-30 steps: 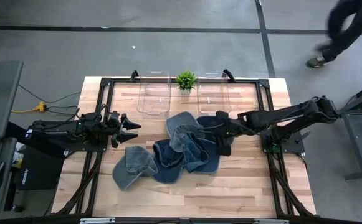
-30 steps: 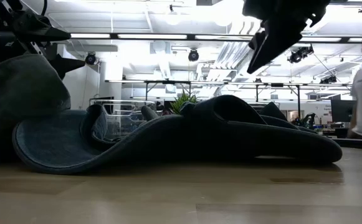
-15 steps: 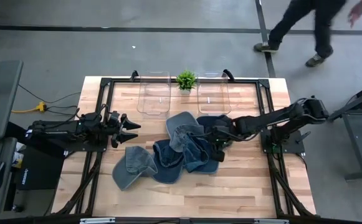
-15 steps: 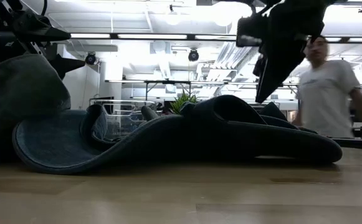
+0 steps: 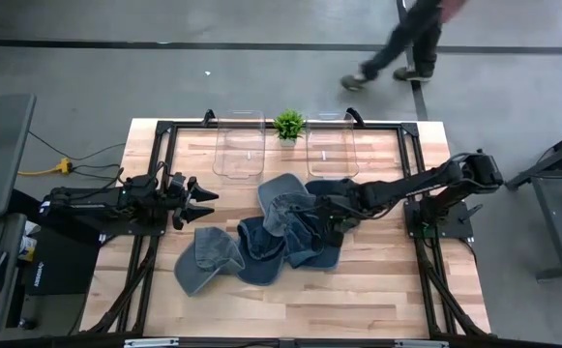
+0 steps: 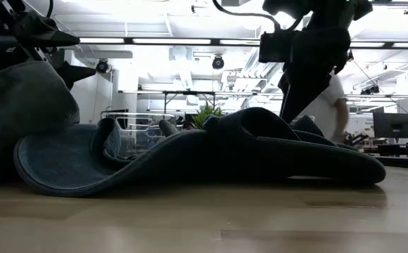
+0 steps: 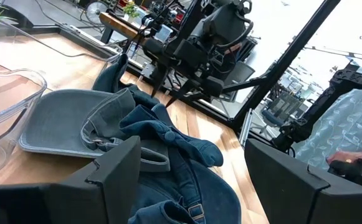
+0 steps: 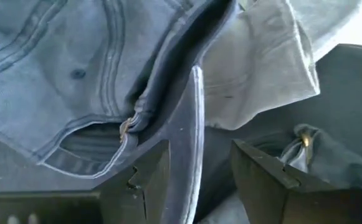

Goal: Pick & Place hat
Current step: Put the bottom right blue cap into the right transparent bin

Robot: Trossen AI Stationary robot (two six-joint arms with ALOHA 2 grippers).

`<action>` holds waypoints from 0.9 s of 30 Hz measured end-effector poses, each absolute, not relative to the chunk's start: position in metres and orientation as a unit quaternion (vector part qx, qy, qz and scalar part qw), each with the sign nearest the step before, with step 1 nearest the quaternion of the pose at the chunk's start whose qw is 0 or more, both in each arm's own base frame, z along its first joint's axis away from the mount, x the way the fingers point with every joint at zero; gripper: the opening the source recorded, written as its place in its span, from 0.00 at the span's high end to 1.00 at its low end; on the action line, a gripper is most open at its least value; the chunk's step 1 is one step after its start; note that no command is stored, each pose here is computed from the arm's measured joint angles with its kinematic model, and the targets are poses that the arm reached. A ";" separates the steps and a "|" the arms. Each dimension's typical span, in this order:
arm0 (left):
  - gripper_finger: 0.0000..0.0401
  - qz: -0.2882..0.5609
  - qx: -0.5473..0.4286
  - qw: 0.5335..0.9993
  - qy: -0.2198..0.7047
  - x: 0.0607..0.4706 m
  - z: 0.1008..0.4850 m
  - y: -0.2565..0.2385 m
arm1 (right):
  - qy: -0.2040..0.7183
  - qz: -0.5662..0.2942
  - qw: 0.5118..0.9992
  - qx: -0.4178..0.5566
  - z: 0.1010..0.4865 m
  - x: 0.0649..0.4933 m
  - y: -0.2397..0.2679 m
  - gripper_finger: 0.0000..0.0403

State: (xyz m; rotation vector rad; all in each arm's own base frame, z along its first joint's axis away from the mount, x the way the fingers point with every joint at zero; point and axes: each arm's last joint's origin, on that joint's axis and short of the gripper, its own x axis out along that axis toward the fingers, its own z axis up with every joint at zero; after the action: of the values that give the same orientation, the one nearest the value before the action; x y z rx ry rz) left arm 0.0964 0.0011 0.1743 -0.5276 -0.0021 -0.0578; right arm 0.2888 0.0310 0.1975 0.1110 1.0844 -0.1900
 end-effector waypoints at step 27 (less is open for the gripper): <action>0.34 -0.029 -0.261 0.965 -0.001 0.096 0.174 0.001 | 0.525 0.011 0.839 0.143 0.177 0.292 0.001 0.60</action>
State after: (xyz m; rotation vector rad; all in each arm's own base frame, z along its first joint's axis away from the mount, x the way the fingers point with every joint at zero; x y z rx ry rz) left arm 0.0964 0.0011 0.1743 -0.5278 -0.0020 -0.0578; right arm 0.2923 0.0013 0.1770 0.3022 1.1100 0.0223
